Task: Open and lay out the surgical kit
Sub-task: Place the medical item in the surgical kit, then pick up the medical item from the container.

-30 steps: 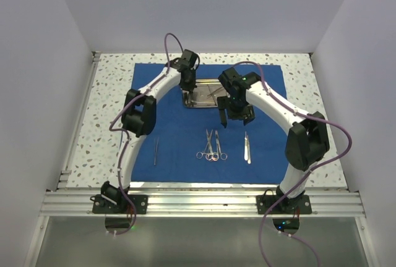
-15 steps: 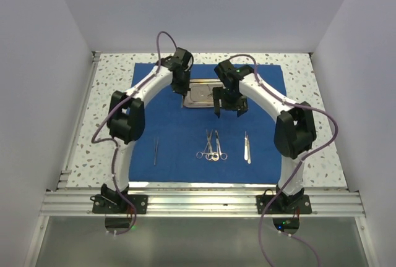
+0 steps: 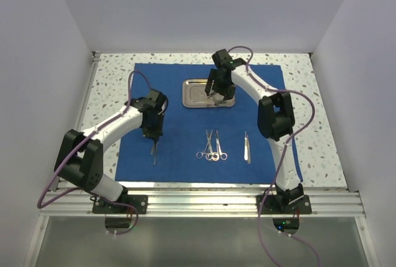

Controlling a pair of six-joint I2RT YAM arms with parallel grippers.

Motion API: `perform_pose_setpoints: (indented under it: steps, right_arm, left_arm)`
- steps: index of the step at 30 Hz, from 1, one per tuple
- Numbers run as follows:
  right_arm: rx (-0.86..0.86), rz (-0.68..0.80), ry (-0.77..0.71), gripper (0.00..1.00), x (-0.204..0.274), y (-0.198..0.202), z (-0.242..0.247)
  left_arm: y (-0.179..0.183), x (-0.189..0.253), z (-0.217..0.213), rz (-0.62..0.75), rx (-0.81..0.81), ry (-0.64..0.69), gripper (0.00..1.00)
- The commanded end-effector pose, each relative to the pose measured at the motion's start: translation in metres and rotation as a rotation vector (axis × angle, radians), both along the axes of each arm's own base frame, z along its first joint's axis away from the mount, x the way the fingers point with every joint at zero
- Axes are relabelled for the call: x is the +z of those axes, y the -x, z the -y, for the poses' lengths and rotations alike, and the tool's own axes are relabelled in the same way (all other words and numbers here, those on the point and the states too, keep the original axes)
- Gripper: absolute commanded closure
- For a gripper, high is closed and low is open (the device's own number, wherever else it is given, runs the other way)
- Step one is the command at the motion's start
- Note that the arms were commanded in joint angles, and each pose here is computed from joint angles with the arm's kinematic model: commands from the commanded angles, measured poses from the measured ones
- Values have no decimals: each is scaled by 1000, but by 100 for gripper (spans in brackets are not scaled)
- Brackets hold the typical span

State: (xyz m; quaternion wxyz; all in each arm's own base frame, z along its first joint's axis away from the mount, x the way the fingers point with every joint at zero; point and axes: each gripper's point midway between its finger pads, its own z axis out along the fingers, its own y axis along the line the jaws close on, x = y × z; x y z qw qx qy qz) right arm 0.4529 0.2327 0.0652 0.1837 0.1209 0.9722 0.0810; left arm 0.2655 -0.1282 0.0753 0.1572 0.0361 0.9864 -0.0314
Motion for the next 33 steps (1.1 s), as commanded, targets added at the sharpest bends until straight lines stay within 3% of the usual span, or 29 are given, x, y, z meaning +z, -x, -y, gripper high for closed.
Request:
perform_pose_setpoints:
  steps: [1, 4, 6, 8, 9, 14, 26, 31, 33]
  right_arm:
    - [-125, 144, -64, 23, 23, -52, -10]
    - [-182, 197, -40, 26, 32, -70, -7]
    - [-217, 233, -14, 28, 33, -80, -2]
    - [-242, 252, 15, 30, 30, -86, 3]
    - [-250, 262, 23, 31, 33, -89, 5]
    - [-274, 221, 122, 33, 22, -83, 21]
    - [-301, 143, 142, 35, -20, -77, 22]
    - [-310, 101, 163, 45, -39, -71, 25]
    - [-310, 68, 182, 57, -51, -63, 27]
  left_arm:
    - [12, -14, -6, 5, 35, 10, 100]
    - [19, -26, -15, -19, 67, -30, 100]
    - [23, -31, -17, -35, 76, -38, 83]
    - [24, -31, -17, -37, 82, -36, 23]
    - [24, -31, -18, -33, 84, -38, 1]
    - [21, -25, -19, -14, 95, -39, 0]
    - [20, -11, -22, -8, 106, -47, 0]
    - [14, 3, -22, 13, 115, -32, 0]
    - [11, 7, -21, 18, 117, -26, 0]
